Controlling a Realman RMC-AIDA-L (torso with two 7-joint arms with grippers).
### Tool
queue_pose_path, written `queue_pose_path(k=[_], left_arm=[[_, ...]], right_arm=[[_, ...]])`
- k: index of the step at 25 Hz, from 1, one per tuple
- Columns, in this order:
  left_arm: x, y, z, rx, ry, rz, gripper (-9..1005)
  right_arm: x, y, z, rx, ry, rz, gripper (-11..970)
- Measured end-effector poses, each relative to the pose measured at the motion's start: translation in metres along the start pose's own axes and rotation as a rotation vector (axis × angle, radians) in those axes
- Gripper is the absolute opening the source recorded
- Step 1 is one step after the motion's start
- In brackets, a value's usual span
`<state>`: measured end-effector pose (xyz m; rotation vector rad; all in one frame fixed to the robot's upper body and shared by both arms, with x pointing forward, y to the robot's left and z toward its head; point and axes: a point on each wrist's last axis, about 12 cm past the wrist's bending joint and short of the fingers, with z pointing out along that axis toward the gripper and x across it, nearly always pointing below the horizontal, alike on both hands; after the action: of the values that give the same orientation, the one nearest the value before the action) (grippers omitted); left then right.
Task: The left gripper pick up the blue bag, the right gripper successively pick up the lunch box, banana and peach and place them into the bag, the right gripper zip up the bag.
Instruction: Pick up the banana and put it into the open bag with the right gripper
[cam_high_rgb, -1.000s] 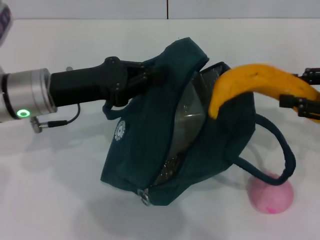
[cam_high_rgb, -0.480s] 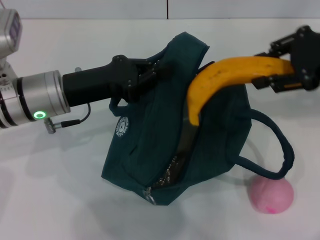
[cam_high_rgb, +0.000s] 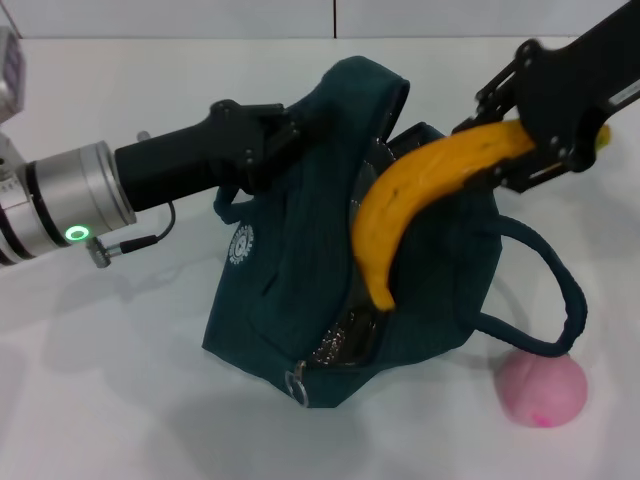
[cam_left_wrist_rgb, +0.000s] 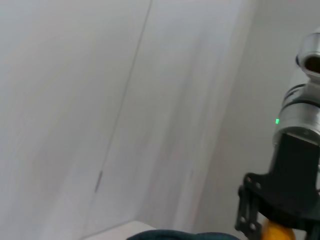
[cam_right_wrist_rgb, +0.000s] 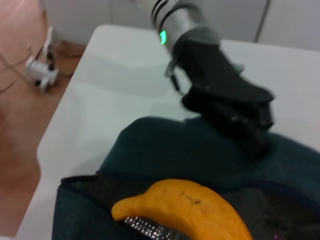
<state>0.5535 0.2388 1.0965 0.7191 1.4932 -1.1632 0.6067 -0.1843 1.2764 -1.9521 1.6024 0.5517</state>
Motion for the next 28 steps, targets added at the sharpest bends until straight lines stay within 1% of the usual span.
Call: queue_pose_path(k=[3,9,14,22,28], left_arm=[[0.0,0.001,-0.003,-0.016,-0.011,0.01,34],[0.001,0.002,-0.009,-0.031,-0.012,0.01,33],[0.001,0.003,-0.011,-0.043,-0.007,0.012,33],[0.002,0.006,-0.011,-0.065,0.007,0.014,33],[0.002,0.009,-0.011,-0.079,0.015,0.015,34]], right_arm=[[-0.009,-0.002,0.011,-0.023,0.043,-0.036,442],[-0.029,-0.005,0.042,-0.013,0.09,-0.107,441],[-0.038,-0.011,0.059,0.049,0.106,-0.135,440],[-0.041,-0.017,0.066,0.088,0.076,-0.115,436],[-0.037,-0.018,0.064,0.123,0.067,-0.102,453]])
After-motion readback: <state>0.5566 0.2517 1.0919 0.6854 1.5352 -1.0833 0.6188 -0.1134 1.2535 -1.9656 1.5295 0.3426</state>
